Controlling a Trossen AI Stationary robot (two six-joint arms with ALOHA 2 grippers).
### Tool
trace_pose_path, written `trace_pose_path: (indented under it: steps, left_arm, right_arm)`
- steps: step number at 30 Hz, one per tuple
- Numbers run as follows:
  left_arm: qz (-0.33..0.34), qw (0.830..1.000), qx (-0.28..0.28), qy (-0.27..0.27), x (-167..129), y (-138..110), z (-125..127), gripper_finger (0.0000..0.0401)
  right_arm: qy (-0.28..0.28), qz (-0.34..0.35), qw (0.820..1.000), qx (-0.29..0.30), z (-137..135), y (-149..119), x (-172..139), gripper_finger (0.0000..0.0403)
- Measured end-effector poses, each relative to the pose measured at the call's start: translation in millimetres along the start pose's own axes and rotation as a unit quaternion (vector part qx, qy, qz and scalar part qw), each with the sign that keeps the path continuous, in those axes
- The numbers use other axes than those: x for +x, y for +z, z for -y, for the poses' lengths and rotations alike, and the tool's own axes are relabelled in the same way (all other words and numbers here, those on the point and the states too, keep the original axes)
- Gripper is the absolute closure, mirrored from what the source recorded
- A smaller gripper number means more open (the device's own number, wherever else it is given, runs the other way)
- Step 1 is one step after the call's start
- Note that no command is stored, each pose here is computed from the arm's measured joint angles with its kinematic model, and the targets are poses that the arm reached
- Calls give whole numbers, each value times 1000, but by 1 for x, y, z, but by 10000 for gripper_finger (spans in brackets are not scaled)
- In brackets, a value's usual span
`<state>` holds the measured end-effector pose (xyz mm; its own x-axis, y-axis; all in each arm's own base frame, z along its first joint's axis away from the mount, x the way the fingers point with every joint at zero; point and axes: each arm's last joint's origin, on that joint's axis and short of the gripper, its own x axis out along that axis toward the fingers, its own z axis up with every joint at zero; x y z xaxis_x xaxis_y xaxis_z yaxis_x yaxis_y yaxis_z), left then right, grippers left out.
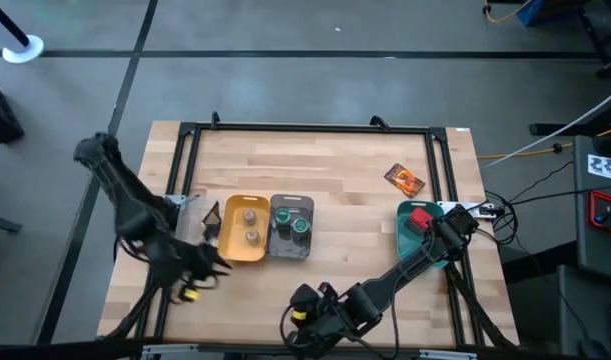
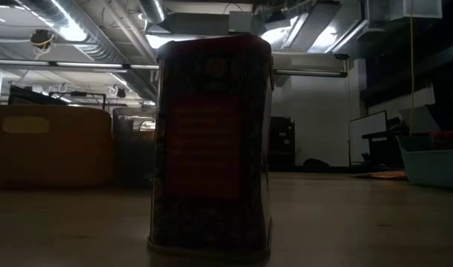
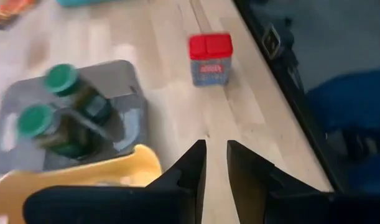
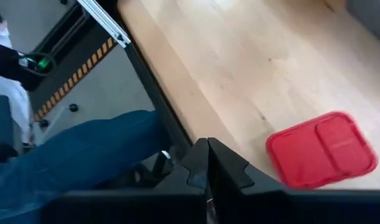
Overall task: Sort spices by type
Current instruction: Put the red spice can into the green bin
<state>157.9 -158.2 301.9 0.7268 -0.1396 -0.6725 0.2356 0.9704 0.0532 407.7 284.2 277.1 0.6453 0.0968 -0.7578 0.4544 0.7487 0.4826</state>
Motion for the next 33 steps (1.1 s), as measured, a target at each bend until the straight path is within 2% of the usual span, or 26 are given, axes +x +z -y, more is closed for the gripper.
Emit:
trace_pose_path:
  steps: [4,9,16,20,23,33]
  left_arm:
    - [50,998,-45,-10,-30,-28,-9,345]
    - [74,994,-79,-25,-42,-55,-21,345]
    - [98,994,-48,-30,-50,-64,-33,345]
    - [117,992,-28,-34,-58,-65,-39,345]
    - [132,990,-24,-40,-65,-66,-45,345]
    - [181,982,-22,-48,-89,-75,-69,345]
  right_arm:
    - [1,-6,999,52,0,0,0,393]
    - [14,-60,992,113,1,2,1,393]
    - [21,-92,980,178,3,10,4,393]
    - [20,-96,977,190,6,16,6,387]
    - [14,-94,970,223,9,22,8,360]
    - [10,-138,946,293,17,38,13,217]
